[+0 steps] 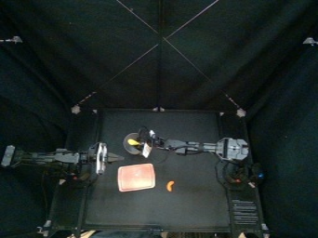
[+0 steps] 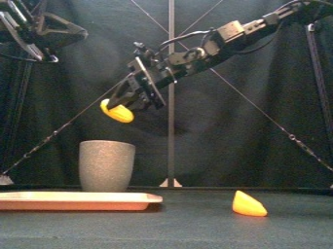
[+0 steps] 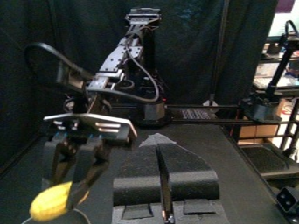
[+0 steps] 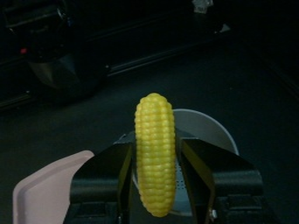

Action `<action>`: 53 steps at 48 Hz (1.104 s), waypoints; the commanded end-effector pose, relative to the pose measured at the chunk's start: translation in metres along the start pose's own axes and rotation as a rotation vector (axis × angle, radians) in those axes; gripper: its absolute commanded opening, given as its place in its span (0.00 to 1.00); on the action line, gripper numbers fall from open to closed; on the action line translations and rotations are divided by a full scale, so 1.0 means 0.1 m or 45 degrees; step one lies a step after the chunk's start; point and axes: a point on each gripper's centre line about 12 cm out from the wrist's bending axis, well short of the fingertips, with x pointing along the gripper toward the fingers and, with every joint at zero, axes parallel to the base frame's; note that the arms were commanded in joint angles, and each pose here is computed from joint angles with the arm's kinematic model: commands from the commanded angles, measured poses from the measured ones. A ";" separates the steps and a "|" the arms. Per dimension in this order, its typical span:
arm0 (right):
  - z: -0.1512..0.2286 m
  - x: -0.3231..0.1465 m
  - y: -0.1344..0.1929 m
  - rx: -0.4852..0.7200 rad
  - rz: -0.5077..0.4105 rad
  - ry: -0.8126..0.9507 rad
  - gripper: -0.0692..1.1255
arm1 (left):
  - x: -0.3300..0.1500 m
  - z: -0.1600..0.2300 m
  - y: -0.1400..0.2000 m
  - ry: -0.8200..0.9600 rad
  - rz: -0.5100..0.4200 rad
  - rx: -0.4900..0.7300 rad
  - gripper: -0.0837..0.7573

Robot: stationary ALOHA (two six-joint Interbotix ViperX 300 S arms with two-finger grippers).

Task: Pick the corn then place it in the grey bowl
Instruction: Drop corn in the grey bowl and return to neutral

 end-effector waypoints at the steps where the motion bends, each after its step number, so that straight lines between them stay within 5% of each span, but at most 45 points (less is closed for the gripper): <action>1: 0.20 -0.01 -0.02 -0.004 -0.004 -0.038 0.68 | 0.02 0.06 0.00 -0.023 -0.001 -0.002 0.06; 11: 0.12 0.01 -0.10 -0.009 -0.026 0.011 0.95 | 0.01 0.06 0.00 -0.023 -0.001 -0.002 0.06; 32: 0.58 -1.03 0.16 -0.110 0.043 -0.239 0.93 | 0.01 0.06 0.00 -0.025 -0.001 -0.002 0.06; 53: 0.02 -2.23 0.68 -0.260 0.294 -0.456 0.93 | -0.01 0.13 0.01 -0.080 0.008 -0.001 0.06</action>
